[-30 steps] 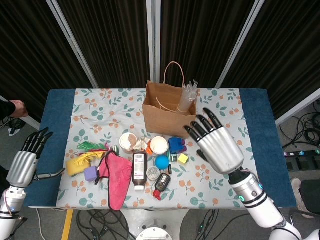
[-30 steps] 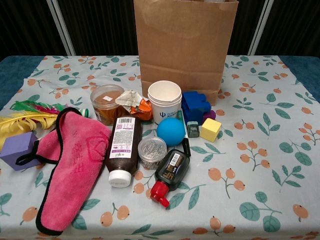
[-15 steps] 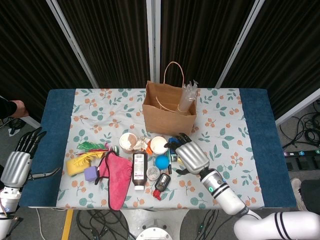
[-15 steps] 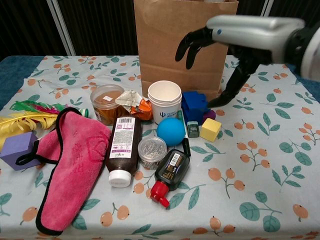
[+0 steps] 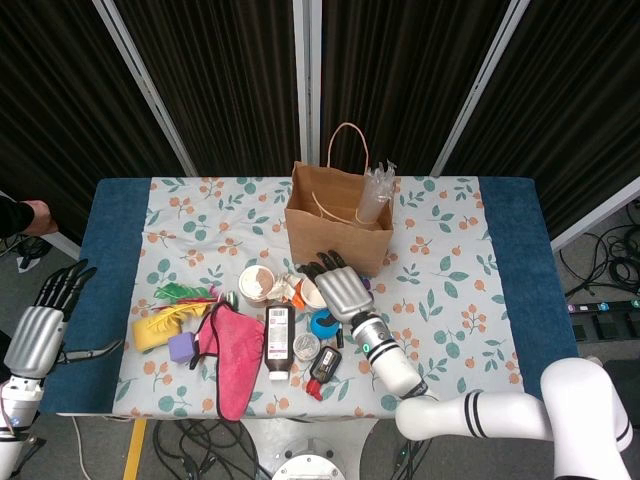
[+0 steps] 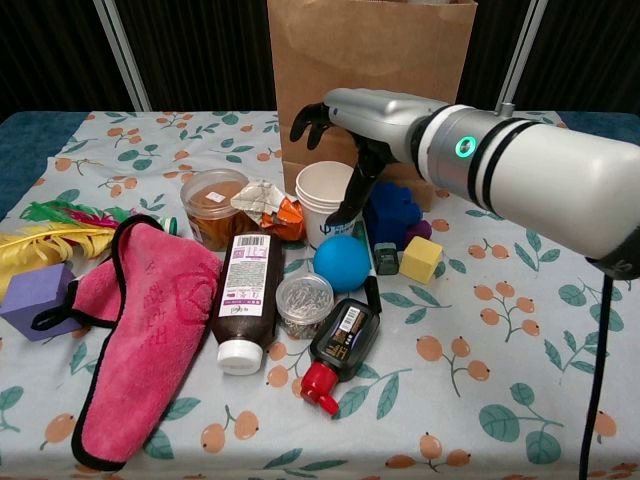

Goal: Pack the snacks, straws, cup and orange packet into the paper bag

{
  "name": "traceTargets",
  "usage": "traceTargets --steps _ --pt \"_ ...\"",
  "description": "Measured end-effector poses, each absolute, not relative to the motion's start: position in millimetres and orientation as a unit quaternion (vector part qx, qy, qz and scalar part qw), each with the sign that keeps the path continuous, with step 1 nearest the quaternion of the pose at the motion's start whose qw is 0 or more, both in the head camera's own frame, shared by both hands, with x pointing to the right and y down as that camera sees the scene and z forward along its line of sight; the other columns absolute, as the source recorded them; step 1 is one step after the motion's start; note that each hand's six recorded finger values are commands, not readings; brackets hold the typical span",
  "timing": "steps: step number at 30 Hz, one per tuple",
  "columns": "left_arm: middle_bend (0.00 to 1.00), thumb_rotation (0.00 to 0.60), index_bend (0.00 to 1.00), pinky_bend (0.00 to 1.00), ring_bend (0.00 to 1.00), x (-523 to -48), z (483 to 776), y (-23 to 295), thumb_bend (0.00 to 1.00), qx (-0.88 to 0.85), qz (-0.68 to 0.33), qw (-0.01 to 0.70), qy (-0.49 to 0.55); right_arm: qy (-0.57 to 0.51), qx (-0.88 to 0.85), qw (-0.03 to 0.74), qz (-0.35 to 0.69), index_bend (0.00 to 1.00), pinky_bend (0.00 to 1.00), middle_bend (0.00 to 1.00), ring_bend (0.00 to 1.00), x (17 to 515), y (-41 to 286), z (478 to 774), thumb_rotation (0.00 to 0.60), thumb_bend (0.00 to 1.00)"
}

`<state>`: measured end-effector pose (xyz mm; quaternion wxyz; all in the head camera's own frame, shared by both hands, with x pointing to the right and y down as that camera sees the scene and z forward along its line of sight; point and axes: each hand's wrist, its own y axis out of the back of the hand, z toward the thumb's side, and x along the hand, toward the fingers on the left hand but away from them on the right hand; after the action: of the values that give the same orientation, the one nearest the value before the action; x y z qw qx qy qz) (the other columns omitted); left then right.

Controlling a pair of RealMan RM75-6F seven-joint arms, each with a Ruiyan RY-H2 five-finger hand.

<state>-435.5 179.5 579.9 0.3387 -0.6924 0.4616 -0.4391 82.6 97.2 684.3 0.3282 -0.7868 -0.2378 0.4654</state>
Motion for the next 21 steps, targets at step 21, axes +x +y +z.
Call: traceTargets --steps 21 --pt "0.04 0.215 0.06 0.07 0.03 -440.5 579.6 175.1 0.00 -0.690 -0.436 0.337 0.469 -0.230 -0.742 0.374 0.507 0.20 0.08 0.34 0.18 76.1 95.4 703.5 0.600 0.00"
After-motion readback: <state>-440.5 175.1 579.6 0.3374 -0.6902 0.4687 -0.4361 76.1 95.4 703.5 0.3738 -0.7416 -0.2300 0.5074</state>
